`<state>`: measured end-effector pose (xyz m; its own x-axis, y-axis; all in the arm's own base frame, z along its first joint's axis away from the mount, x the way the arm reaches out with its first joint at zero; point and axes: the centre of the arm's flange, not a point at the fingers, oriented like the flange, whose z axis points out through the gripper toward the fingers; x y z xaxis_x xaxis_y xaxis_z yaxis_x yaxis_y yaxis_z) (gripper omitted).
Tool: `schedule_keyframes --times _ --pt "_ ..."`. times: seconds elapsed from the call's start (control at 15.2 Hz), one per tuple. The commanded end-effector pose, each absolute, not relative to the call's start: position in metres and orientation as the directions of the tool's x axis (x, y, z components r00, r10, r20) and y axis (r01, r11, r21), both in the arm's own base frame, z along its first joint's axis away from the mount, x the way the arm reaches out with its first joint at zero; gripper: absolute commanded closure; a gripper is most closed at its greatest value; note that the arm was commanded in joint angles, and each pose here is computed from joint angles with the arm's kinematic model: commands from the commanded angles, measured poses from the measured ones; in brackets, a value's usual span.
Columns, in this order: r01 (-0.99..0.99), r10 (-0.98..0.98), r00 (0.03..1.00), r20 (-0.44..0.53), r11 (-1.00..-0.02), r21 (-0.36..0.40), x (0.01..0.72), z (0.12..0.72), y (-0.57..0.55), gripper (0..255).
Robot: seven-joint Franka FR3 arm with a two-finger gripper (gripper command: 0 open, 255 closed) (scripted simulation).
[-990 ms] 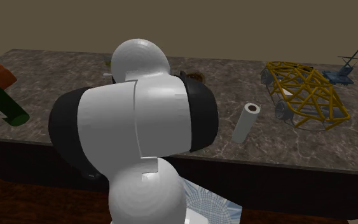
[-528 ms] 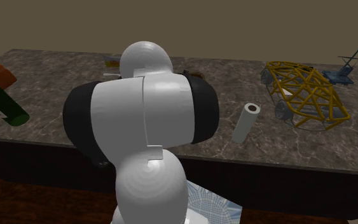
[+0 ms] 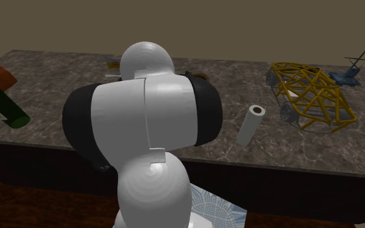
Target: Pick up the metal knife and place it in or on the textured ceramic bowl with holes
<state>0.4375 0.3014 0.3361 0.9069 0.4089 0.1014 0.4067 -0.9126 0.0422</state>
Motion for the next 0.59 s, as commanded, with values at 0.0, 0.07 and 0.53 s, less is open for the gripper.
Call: schedule_keyframes --times 0.0,0.07,0.53 --pt "0.395 0.397 0.914 0.088 -0.918 0.045 0.441 0.329 0.293 255" --pt "0.394 0.397 0.914 0.088 -0.918 0.045 0.441 0.328 0.292 255" --pt "0.395 0.397 0.913 0.088 -0.918 0.045 0.44 0.341 0.293 255"
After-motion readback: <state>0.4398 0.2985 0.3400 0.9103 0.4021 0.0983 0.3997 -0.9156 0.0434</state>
